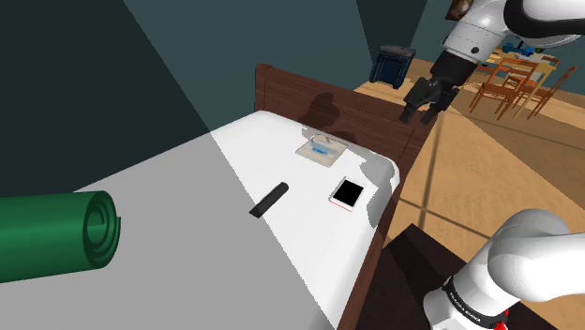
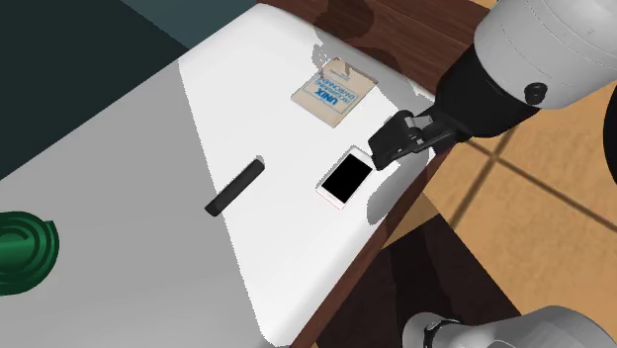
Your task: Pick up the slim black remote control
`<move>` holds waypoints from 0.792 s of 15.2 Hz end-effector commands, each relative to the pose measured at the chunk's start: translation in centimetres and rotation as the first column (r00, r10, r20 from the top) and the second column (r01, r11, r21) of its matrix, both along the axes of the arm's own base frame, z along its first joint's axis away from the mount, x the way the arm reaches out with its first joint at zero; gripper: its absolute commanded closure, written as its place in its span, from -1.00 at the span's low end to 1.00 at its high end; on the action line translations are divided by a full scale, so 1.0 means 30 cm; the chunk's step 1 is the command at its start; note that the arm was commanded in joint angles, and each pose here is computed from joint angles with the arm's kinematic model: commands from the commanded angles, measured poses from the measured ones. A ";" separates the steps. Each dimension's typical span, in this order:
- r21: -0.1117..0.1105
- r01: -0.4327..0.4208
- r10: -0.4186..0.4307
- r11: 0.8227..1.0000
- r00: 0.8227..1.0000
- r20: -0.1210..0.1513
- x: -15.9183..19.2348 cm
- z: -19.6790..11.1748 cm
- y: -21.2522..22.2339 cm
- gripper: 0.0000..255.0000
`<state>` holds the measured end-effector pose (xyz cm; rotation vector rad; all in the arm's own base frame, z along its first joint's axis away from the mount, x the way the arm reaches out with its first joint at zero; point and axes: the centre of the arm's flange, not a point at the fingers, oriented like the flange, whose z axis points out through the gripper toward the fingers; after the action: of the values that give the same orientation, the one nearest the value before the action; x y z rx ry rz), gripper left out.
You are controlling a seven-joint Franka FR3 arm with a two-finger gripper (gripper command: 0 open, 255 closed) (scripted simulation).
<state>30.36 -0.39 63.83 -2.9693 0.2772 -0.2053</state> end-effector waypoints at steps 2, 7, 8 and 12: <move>-0.006 0.028 -0.028 1.000 1.000 -0.001 0.010 -0.026 0.039 -1.00; -0.037 0.169 -0.170 0.985 0.986 -0.005 0.076 -0.157 0.226 -1.00; -0.043 0.197 -0.198 0.979 0.980 -0.005 0.093 -0.184 0.261 -1.00; -0.068 0.306 -0.307 0.949 0.952 -0.005 0.167 -0.295 0.397 -1.00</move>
<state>34.91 10.62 55.98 -2.9833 0.7001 -0.2273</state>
